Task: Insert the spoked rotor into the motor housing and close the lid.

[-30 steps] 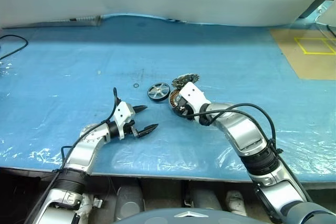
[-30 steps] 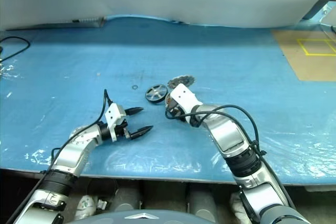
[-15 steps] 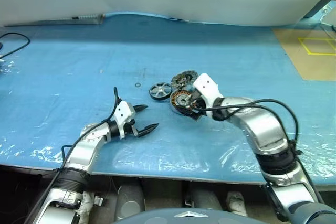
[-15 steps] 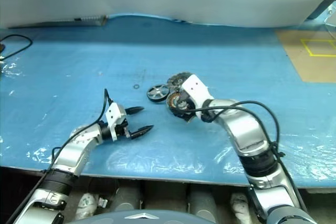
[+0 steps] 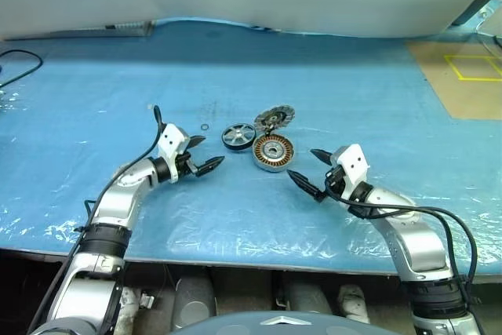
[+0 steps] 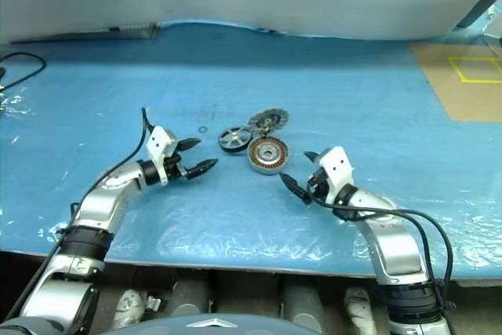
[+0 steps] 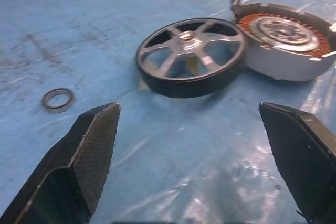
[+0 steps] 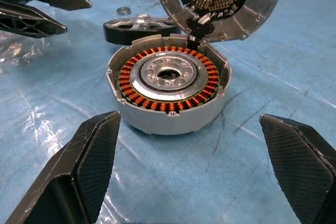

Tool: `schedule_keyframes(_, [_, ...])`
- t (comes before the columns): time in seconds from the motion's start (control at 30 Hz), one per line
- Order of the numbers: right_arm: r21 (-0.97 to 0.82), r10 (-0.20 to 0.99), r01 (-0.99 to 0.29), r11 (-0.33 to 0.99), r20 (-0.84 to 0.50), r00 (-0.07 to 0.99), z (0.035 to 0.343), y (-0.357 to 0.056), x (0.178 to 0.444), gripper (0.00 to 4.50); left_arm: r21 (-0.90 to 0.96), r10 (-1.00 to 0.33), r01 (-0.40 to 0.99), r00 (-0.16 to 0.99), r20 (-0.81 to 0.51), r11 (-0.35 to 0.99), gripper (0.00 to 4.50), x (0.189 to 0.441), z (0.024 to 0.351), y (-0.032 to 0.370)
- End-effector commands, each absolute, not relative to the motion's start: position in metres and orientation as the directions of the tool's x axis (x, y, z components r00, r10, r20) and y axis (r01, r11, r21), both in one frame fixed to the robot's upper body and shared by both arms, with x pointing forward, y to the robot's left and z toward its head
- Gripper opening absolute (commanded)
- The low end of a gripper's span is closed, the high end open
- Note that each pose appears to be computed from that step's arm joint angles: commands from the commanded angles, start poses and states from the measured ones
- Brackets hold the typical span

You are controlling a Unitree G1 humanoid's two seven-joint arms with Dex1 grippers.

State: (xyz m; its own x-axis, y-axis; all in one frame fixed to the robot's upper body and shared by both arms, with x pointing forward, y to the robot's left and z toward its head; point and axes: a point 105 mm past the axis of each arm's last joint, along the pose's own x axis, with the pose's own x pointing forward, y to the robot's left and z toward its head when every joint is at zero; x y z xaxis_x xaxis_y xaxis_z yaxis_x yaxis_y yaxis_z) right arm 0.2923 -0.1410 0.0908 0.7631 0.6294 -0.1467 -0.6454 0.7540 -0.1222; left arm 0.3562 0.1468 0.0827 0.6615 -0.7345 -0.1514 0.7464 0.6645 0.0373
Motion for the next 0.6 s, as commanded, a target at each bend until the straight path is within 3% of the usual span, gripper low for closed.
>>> schedule_keyframes(0.03, [-0.162,0.642,-0.644,0.748,-0.073,0.763,0.099,-0.138,0.290,4.48,0.066,-0.681,0.690,0.723,-0.118,0.721,4.50,0.375,0.096,0.167])
schedule_keyframes(0.33, [-0.132,0.651,-0.649,0.749,-0.032,0.758,0.097,-0.127,0.291,4.48,0.163,-0.559,0.576,0.817,-0.141,0.801,4.50,0.419,0.102,0.187])
schedule_keyframes(0.6, [-0.141,0.646,-0.644,0.752,-0.040,0.762,0.096,-0.124,0.294,4.48,0.181,-0.547,0.572,0.819,-0.173,0.800,4.50,0.432,0.099,0.171])
